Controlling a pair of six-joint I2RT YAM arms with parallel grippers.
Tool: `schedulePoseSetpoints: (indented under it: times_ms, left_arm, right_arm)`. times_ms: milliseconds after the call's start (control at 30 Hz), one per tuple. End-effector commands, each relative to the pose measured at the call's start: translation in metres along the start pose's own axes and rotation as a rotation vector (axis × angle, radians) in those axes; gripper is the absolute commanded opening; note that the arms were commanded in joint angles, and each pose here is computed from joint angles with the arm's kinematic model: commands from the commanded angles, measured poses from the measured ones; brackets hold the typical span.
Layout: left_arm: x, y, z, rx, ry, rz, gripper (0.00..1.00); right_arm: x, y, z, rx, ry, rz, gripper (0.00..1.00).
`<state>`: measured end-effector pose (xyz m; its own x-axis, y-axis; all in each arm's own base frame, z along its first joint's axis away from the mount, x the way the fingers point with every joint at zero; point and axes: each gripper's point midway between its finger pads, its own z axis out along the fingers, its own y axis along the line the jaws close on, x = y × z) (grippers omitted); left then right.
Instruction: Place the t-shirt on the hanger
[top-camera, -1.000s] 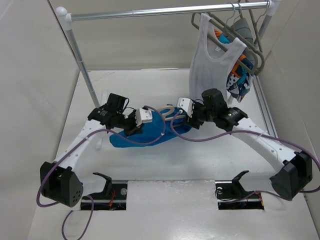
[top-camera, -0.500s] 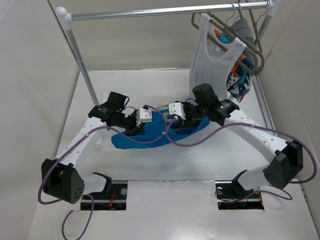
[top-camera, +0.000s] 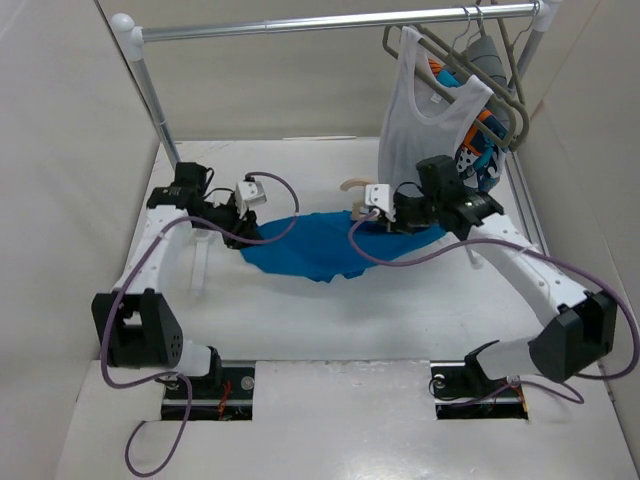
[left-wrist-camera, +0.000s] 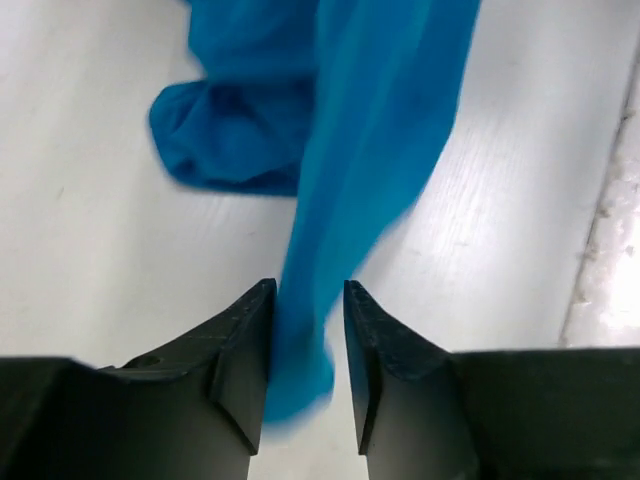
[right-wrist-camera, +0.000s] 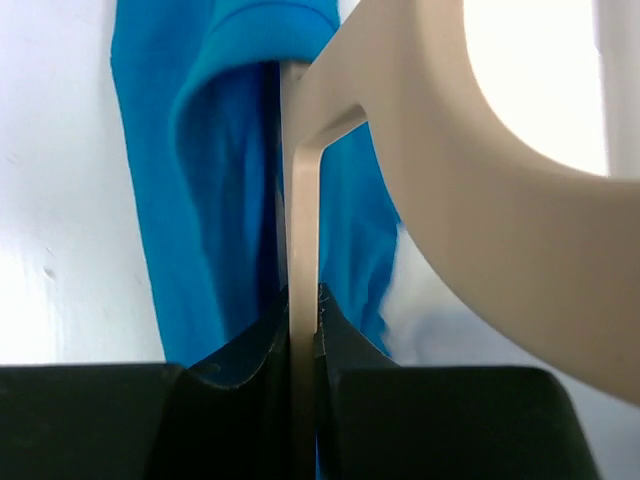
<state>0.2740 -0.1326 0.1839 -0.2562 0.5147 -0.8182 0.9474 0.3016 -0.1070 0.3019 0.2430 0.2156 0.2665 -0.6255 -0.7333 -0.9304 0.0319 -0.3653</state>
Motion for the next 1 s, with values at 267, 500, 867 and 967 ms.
schedulePoseSetpoints:
  times_ms: [267, 500, 867, 967]
  left_arm:
    - [0.004, 0.020, -0.009, 0.097, -0.017, -0.012, 0.14]
    - [-0.002, -0.014, -0.003, 0.169, -0.047, 0.057, 0.65]
    - [-0.004, 0.028, 0.029, -0.103, -0.007, -0.024, 0.84]
    - [0.005, 0.036, 0.034, -0.118, 0.040, -0.025, 0.38]
  right_arm:
    - [-0.015, -0.003, -0.074, 0.109, 0.065, 0.017, 0.00]
    - [-0.022, -0.014, -0.073, 0.130, 0.051, 0.022, 0.00]
    - [-0.037, -0.019, -0.064, 0.117, -0.008, 0.016, 0.00]
    - [-0.039, -0.020, -0.064, 0.123, -0.013, 0.020, 0.00]
